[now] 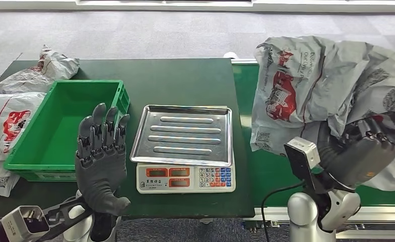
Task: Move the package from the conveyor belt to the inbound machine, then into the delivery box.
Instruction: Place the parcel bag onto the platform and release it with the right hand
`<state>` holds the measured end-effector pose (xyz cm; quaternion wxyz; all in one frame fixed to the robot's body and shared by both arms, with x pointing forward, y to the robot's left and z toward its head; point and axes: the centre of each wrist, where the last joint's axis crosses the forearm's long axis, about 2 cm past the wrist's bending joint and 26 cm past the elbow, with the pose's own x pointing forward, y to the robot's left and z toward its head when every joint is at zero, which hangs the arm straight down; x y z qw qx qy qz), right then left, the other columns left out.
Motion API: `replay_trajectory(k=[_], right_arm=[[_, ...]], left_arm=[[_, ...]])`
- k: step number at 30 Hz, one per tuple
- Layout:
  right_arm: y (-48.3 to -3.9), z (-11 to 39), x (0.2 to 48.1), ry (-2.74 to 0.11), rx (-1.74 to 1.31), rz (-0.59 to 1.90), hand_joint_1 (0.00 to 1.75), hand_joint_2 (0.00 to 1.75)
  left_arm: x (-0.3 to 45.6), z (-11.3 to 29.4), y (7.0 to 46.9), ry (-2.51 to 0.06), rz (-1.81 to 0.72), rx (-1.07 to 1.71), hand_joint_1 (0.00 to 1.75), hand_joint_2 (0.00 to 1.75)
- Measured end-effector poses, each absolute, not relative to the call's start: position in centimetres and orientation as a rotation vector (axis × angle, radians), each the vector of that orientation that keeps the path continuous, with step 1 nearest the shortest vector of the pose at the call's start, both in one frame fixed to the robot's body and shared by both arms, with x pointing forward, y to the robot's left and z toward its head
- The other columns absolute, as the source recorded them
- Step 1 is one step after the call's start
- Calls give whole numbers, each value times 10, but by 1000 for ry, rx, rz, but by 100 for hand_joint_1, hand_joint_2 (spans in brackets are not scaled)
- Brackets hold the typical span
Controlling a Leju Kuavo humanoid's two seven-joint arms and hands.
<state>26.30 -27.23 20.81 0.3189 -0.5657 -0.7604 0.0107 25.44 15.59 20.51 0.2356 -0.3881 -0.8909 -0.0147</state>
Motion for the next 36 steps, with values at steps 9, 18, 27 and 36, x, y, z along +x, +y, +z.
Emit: replay_trajectory(k=[9,18,27,36], right_arm=[[-168,231,327,-2273,-939,206,175,175],[-92,215,361,-2212,-679,415,175,175],[-80,204,365,-2172,-647,504,175,175],[-77,197,368,-2086,-602,514,0,175]], left_arm=[[255,204,140,-2394,-96,-1189,0,175],[257,206,134,-2389,-105,-1195,0,175],[256,206,134,-2389,-105,-1193,0,175],[257,206,134,-2393,-106,-1177,0,175]])
